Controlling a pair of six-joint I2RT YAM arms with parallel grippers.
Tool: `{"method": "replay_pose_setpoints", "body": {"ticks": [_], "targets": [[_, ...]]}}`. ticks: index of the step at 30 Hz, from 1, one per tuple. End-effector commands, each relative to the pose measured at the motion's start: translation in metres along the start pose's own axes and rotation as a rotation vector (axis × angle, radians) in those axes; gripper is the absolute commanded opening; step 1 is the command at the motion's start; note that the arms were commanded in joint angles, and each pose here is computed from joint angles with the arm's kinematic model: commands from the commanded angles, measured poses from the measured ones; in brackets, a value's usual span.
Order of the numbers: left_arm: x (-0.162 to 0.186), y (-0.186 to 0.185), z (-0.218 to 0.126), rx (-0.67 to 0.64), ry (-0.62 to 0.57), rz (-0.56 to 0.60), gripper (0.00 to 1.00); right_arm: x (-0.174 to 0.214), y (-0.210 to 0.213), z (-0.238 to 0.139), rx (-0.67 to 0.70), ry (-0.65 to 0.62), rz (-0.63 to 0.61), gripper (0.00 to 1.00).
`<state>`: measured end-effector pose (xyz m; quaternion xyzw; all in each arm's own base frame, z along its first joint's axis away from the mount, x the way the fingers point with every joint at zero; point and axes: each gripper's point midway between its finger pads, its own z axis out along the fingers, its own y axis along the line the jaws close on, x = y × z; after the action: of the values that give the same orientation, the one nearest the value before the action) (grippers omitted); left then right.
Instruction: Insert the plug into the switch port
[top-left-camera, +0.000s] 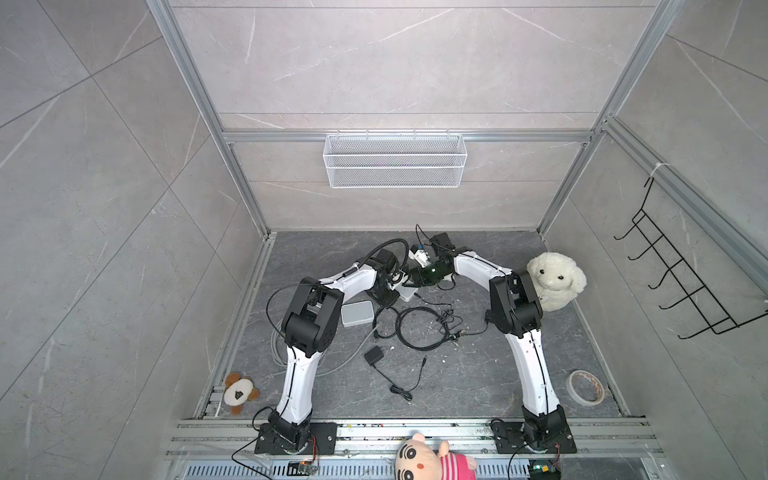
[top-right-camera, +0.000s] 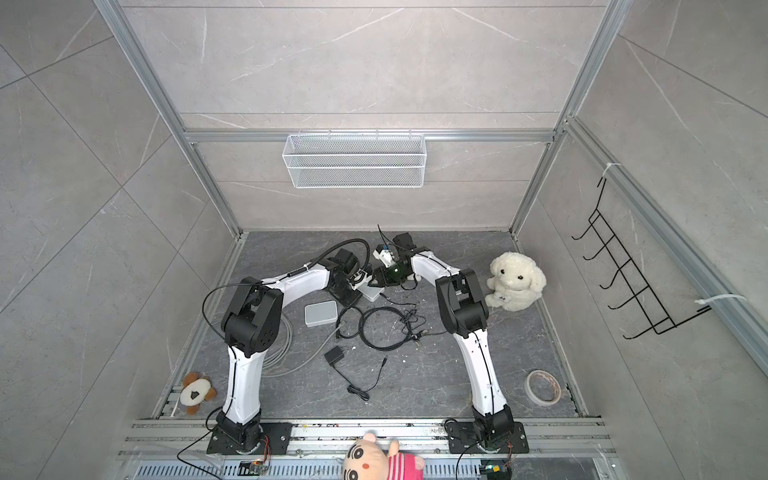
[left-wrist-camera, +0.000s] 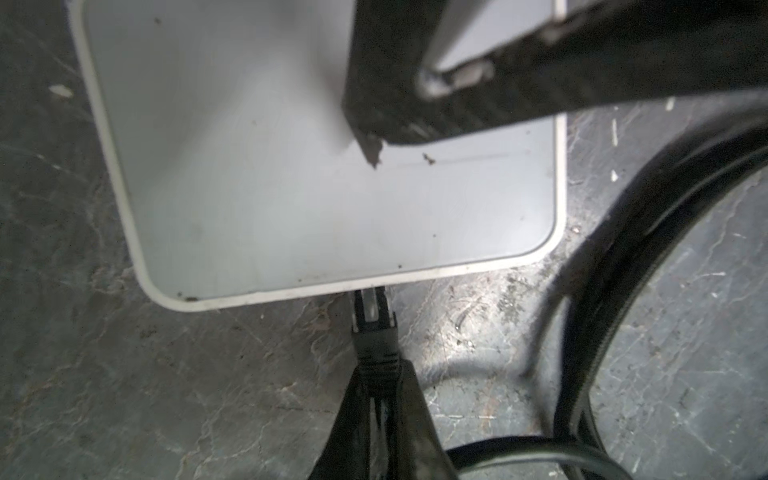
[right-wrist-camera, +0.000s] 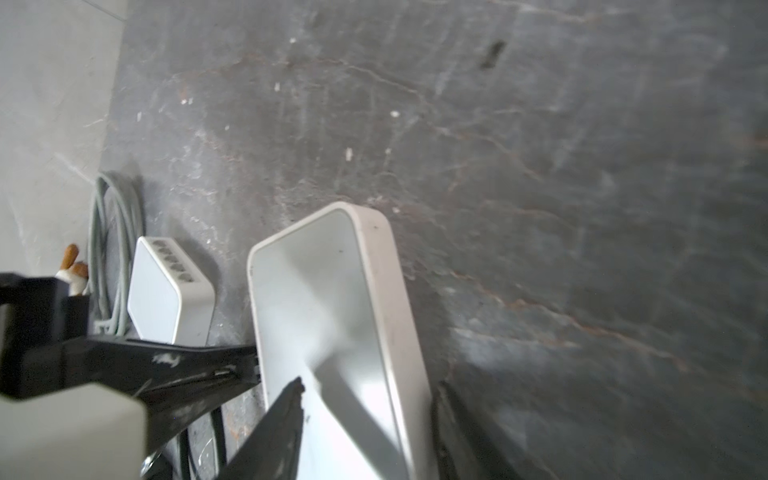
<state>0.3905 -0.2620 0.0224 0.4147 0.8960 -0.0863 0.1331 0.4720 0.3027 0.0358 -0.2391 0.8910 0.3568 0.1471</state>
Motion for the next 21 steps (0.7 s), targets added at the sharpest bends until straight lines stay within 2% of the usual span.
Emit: {"method": "replay_pose_setpoints", "body": {"ticks": [1, 5, 12, 18, 21], "targets": [[-0.026, -0.007, -0.004, 0.024, -0.122, 0.138, 0.05, 0.023, 0.012, 0.025, -0.074, 0.073, 0.015, 0.55], [-0.033, 0.0, -0.006, 0.014, -0.162, 0.142, 0.05, 0.021, 0.015, 0.031, -0.096, 0.071, 0.004, 0.49], [-0.054, 0.003, -0.01, 0.023, -0.231, 0.129, 0.05, 0.05, 0.025, 0.044, -0.082, 0.169, -0.024, 0.39], [-0.071, 0.003, -0.012, 0.035, -0.281, 0.145, 0.05, 0.063, 0.029, 0.043, -0.088, 0.204, -0.04, 0.32], [-0.084, 0.003, -0.019, 0.037, -0.319, 0.153, 0.05, 0.073, 0.035, 0.045, -0.103, 0.236, -0.048, 0.31]]}}
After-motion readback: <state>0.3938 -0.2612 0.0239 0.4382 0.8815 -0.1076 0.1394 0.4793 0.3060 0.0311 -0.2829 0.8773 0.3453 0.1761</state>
